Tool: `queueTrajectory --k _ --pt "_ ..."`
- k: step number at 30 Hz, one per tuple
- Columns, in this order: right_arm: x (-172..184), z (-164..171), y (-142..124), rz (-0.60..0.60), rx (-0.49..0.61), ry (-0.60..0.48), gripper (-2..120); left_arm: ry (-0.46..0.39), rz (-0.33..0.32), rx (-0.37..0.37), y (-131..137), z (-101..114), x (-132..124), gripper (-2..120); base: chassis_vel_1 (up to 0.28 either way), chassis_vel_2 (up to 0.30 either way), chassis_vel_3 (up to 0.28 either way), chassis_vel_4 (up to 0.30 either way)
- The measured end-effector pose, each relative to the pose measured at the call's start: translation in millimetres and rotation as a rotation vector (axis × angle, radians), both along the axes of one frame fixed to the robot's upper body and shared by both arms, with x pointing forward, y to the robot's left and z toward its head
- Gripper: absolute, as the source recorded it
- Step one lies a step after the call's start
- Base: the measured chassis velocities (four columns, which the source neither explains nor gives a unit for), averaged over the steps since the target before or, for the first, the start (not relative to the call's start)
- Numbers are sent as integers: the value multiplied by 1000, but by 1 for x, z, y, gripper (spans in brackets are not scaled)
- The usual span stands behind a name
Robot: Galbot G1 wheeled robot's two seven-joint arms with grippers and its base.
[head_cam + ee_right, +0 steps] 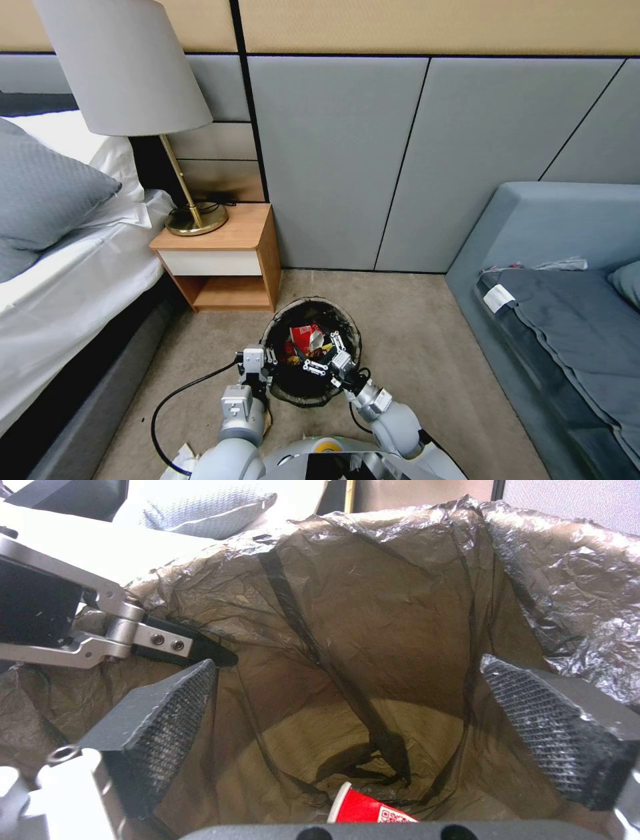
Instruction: Pick up the trash bin, then pick up the garbage from the floor and place it into the trash bin.
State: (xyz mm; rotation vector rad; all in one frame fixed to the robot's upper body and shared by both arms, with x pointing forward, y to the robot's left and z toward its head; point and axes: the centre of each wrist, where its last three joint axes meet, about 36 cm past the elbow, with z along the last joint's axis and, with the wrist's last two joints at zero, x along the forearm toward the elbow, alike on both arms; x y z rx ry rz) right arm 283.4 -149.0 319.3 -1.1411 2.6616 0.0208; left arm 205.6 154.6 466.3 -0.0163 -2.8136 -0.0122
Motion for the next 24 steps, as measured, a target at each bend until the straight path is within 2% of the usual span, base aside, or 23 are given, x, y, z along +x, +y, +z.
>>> queueTrajectory --k 6,10,13,14,17,24 --pt "0 6 -2 -4 3 -17 100 -2 -1 1 0 0 0 0 0 0 0 0" --pt "2 26 -4 -18 15 -88 100 -3 0 3 1 0 1 0 0 0 0 0" --pt "3 73 -11 -72 63 -231 100 0 1 7 1 -2 2 0 0 0 0 0" --pt "3 73 -11 -72 63 -231 100 0 1 7 1 -2 2 0 0 0 0 0" --pt "-2 106 -19 -169 124 -316 100 -1 4 11 3 -3 2 0 0 0 0 0" --pt "-13 113 -32 -313 193 -387 100 -2 17 24 7 -3 3 0 0 0 0 0"
